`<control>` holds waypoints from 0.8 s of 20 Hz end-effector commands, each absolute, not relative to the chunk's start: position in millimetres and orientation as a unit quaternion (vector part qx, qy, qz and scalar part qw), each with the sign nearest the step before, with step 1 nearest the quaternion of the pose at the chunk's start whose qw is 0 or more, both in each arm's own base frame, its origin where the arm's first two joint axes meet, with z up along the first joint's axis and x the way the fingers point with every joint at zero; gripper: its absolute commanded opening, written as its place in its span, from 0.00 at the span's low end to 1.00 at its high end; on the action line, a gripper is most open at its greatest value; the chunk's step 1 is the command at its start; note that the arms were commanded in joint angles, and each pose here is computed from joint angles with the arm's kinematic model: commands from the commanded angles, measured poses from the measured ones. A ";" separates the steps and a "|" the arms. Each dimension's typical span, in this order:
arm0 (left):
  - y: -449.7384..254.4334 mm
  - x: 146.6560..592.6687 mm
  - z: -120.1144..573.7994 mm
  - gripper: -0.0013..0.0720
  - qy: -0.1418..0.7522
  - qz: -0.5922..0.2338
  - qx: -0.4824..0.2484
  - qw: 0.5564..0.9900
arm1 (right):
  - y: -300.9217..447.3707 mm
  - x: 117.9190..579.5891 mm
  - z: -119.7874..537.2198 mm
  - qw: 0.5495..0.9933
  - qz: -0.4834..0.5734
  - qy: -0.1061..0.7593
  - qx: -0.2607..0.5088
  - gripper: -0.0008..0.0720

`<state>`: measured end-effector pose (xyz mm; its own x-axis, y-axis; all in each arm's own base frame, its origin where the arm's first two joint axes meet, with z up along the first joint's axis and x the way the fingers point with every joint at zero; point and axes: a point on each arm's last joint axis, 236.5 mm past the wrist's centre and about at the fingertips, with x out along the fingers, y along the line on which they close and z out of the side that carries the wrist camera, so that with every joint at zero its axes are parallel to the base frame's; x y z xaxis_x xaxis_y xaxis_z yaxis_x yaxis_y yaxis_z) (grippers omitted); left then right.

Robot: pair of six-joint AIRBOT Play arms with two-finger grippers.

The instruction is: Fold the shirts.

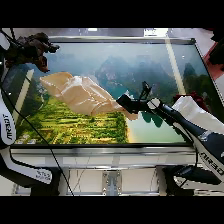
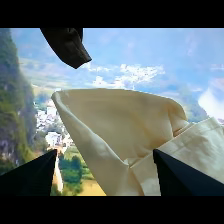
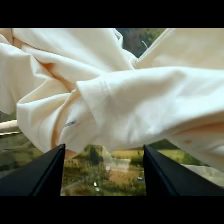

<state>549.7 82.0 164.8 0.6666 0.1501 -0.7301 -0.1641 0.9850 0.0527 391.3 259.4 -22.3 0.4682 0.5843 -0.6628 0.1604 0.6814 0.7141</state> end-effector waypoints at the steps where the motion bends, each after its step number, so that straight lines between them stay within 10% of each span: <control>1: 81.0 549.9 164.3 0.97 0.399 0.084 -0.011 0.913 | 219.2 380.3 -36.4 0.779 0.071 0.529 0.330 0.74; 12: 71.7 556.1 146.2 0.97 0.413 0.068 -0.028 0.908 | 231.7 421.2 -62.6 0.769 0.033 0.470 0.431 0.74; 16: 72.4 557.9 130.5 0.97 0.430 0.059 -0.008 0.901 | 231.7 437.0 -51.8 0.794 0.036 0.426 0.432 0.30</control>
